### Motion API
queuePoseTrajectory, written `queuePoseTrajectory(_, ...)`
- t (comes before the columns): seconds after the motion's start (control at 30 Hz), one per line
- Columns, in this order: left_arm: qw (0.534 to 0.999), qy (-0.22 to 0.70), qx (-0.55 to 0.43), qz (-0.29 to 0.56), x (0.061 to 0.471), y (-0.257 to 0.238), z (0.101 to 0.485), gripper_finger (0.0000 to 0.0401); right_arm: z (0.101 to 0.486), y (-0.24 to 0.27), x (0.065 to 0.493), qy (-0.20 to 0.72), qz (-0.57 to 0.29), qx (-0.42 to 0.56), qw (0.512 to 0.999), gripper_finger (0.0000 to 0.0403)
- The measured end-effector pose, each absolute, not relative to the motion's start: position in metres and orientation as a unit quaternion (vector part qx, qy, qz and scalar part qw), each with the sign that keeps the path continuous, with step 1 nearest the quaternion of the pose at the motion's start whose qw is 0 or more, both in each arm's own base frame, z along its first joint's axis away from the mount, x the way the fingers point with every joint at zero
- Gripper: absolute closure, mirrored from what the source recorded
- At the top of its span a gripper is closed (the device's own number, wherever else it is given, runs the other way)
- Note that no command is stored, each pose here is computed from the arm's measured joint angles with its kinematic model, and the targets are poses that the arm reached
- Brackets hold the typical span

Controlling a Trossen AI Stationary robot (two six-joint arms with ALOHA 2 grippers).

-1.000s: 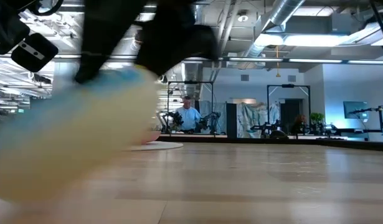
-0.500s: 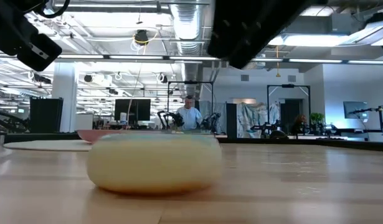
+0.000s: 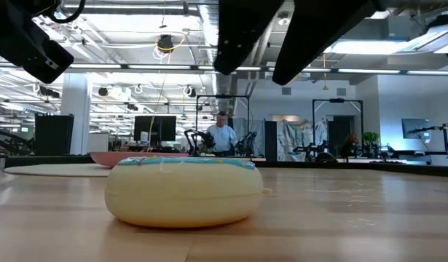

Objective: Pick & Place donuts
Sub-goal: Put the large blue donut on the brown plate

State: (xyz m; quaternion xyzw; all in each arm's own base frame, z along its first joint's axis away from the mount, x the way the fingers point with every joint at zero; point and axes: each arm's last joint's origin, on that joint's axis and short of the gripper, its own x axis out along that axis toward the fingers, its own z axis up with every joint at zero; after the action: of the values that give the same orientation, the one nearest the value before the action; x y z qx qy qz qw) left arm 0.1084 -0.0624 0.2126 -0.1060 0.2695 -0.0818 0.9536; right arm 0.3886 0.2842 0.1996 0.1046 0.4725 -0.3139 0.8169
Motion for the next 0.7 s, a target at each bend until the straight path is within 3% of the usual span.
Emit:
queuePoseTrajectory(0.2,0.954,0.269,-0.104,-0.082,0.108,-0.062,0.213,0.0401,0.198,0.275,0.404,0.507,-0.279,0.147,0.802,0.0079)
queuePoseTrajectory(0.57,0.955,0.271,-0.086,-0.087,0.108,-0.062,0.212,0.0401,0.196,0.228,0.436,0.590,-0.220,0.207,0.749,0.0082)
queuePoseTrajectory(0.7,0.955,0.272,-0.084,-0.088,0.108,-0.062,0.212,0.0401,0.196,0.218,0.442,0.597,-0.204,0.196,0.750,0.0083)
